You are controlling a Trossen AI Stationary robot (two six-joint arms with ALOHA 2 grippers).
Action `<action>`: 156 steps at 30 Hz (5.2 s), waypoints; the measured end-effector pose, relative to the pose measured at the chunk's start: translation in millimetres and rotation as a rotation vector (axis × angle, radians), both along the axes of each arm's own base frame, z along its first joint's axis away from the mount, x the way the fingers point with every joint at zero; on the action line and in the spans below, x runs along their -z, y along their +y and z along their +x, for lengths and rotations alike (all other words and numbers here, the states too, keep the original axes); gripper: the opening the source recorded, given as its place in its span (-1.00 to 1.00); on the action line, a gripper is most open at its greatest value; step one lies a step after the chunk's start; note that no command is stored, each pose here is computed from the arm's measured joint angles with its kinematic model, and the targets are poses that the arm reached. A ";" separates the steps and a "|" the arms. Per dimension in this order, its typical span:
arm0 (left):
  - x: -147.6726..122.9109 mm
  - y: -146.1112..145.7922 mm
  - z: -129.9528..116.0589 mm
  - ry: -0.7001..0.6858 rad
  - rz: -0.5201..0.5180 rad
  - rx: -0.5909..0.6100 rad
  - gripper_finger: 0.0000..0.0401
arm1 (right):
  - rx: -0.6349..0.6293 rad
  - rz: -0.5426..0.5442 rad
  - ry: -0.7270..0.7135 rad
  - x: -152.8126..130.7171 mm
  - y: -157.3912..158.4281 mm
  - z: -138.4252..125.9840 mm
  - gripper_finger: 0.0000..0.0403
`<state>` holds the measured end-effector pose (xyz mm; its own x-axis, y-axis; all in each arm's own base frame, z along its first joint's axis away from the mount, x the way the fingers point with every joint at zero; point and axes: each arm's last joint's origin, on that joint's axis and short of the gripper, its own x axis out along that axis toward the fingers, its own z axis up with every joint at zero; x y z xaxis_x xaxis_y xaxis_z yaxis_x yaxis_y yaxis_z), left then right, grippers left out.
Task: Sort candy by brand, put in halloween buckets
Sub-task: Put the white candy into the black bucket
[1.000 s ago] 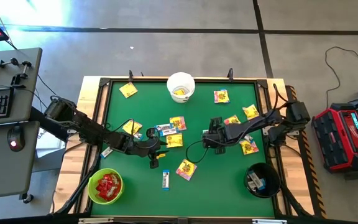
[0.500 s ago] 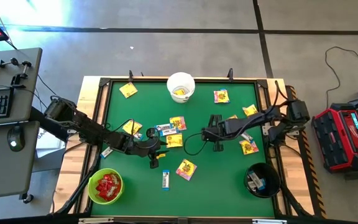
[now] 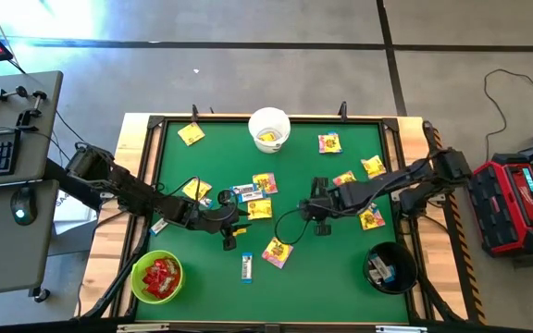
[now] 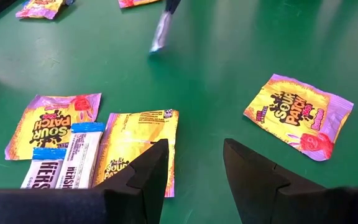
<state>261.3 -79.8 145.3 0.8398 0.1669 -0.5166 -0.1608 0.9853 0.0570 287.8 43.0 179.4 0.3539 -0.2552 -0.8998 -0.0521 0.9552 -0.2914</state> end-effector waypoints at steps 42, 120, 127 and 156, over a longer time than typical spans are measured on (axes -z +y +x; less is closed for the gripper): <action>-14.9 80.5 94.4 -0.029 -0.366 -0.072 -0.66 | 0.242 0.122 -0.117 33.2 55.2 -45.9 -1.00; 49.8 108.8 164.3 0.131 -0.557 -0.095 -0.94 | -0.448 -0.391 0.064 57.3 68.3 -50.6 -0.26; 49.8 108.8 164.1 0.133 -0.555 -0.095 -0.94 | -0.479 -0.373 0.074 57.9 61.9 -44.3 -0.26; 50.8 107.0 163.3 0.149 -0.538 -0.083 -0.94 | -0.309 -0.462 -0.056 56.9 59.4 -36.4 -0.46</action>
